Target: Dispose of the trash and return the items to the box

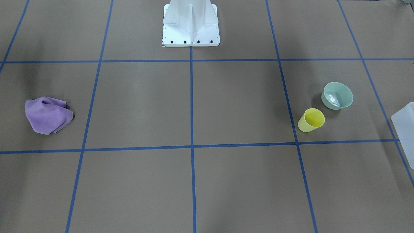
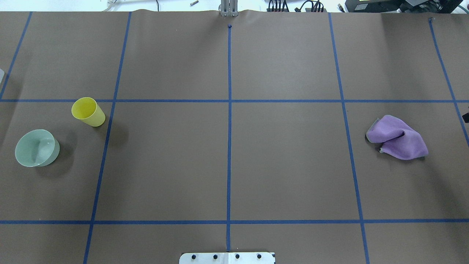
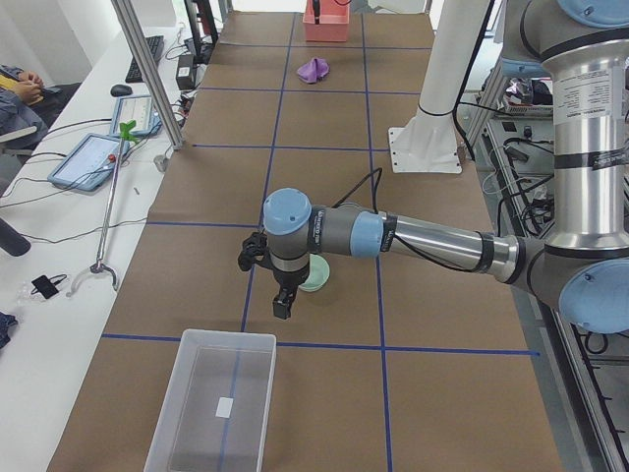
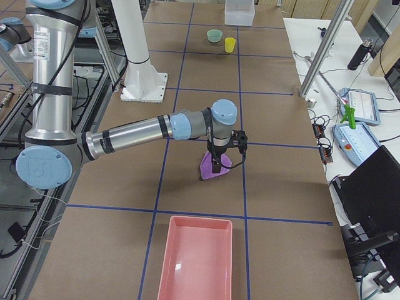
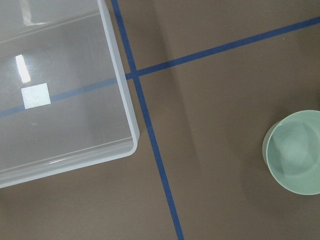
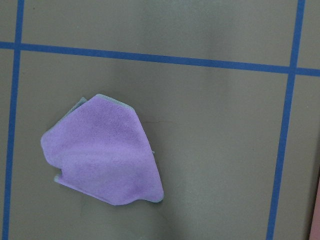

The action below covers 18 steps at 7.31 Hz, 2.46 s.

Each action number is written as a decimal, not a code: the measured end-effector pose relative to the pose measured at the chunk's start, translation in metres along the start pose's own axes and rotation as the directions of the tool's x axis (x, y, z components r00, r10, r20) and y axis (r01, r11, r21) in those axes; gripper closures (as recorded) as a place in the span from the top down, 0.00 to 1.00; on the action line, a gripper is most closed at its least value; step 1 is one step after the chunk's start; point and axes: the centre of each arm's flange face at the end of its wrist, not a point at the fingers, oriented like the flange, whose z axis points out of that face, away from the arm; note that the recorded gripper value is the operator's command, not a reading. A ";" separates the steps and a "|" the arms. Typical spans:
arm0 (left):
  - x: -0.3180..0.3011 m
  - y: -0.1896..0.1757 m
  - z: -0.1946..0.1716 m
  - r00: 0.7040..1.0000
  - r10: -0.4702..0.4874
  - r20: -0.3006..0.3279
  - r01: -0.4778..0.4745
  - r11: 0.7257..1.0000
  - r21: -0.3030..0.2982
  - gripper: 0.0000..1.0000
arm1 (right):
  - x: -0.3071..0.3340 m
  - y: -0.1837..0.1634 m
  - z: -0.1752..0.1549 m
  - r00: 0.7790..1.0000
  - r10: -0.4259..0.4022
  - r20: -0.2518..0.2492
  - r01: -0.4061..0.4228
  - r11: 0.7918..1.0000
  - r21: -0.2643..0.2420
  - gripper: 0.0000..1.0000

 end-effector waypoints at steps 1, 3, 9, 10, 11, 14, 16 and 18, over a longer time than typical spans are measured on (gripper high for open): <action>0.004 -0.002 -0.007 1.000 0.010 0.003 -0.010 1.000 0.018 0.98 | 0.004 0.003 0.002 1.000 -0.001 0.000 0.001 1.000 -0.006 1.00; 0.009 0.001 -0.015 1.000 0.015 0.011 -0.016 0.999 0.051 0.98 | 0.011 0.012 0.004 1.000 -0.011 0.008 0.011 1.000 -0.014 1.00; 0.023 -0.016 -0.028 1.000 -0.007 0.013 0.005 0.990 0.144 0.98 | 0.002 0.009 -0.005 0.999 -0.023 0.048 0.023 1.000 -0.001 1.00; 0.017 -0.015 -0.021 1.000 -0.013 0.011 0.011 0.990 0.138 0.98 | -0.001 0.008 -0.007 0.998 -0.028 0.060 0.028 1.000 0.001 1.00; 0.010 -0.015 -0.014 1.000 -0.025 0.004 0.025 0.992 0.128 0.98 | -0.003 0.007 -0.007 0.997 -0.032 0.065 0.032 0.999 0.003 1.00; 0.010 -0.023 -0.001 0.999 -0.046 -0.012 0.047 0.992 0.117 0.97 | -0.003 0.001 -0.006 0.997 -0.033 0.066 0.033 0.999 0.002 1.00; 0.082 -0.083 0.025 0.987 -0.148 -0.065 0.154 0.984 0.092 0.97 | 0.000 -0.010 0.000 0.998 -0.027 0.064 0.027 1.000 -0.005 1.00; 0.160 -0.122 0.062 0.980 -0.180 -0.089 0.184 0.982 0.035 0.96 | 0.003 -0.015 0.003 0.998 -0.021 0.063 0.022 1.000 -0.011 1.00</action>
